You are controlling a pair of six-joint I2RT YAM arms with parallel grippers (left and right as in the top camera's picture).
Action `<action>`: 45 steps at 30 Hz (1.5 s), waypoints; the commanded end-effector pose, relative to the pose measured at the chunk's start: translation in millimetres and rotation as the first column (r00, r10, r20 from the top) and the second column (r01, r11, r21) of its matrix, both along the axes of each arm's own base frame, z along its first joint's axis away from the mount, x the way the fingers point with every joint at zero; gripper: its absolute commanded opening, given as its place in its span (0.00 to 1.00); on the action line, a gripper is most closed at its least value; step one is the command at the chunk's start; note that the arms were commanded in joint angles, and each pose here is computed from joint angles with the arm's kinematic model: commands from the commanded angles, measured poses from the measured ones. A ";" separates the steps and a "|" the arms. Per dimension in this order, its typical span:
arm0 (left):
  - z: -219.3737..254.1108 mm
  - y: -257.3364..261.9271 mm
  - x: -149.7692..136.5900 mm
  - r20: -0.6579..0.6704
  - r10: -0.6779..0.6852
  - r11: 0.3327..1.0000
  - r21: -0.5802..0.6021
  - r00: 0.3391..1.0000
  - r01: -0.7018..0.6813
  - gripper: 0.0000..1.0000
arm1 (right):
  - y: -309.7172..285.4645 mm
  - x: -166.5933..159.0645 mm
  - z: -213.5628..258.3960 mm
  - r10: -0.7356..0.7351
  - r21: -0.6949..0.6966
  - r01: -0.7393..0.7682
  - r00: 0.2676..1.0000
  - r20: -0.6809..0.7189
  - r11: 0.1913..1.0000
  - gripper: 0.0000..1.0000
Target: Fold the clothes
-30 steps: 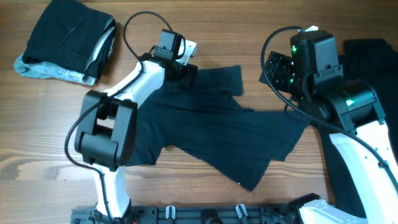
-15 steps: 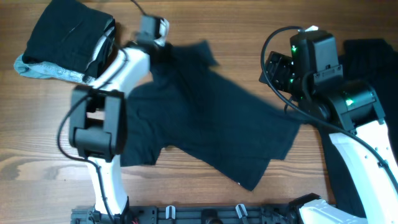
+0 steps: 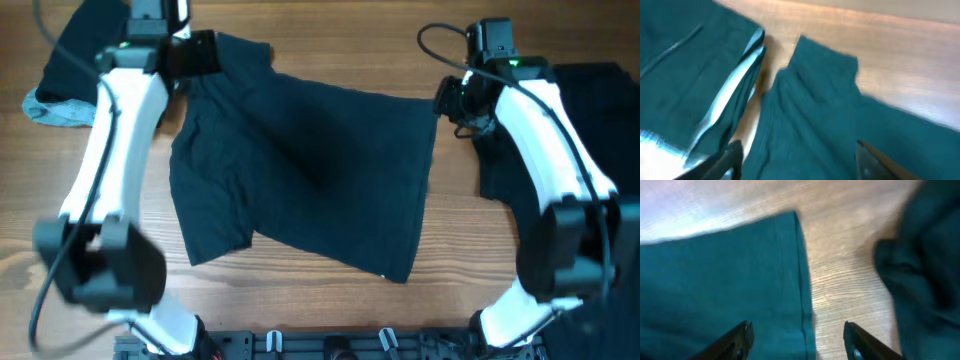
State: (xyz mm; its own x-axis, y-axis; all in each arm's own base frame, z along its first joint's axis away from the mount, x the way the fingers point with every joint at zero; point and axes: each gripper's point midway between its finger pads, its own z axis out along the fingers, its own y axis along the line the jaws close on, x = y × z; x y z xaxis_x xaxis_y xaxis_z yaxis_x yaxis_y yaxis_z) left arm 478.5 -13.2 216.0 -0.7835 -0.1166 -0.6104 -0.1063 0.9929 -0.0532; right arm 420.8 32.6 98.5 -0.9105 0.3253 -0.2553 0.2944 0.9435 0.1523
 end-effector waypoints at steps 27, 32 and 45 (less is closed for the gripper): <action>-26.3 -7.3 -150.5 -0.483 0.006 0.996 -0.071 0.875 -0.046 0.66 | -51.5 20.3 122.2 -0.044 0.185 -0.007 0.962 0.270 0.983 0.47; -131.2 -17.9 -213.8 -0.723 0.025 0.983 -0.107 0.690 -0.147 0.59 | -40.3 -41.0 144.5 -0.048 0.208 0.012 0.984 0.169 0.978 0.57; -230.1 -36.3 -257.4 -0.719 -0.050 0.961 -0.224 0.693 -0.163 0.04 | -28.3 -119.1 -17.4 -0.127 0.248 0.185 0.965 -0.231 0.951 0.63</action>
State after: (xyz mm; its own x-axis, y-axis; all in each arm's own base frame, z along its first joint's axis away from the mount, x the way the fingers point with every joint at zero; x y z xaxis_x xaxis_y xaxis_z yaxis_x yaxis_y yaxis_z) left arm 234.1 -43.4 -5.3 -0.9608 -0.2452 0.1297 -0.2644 0.9508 -0.1613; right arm 321.1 -0.9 105.3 -0.8873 0.4597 -0.0364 0.4239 0.8442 0.3281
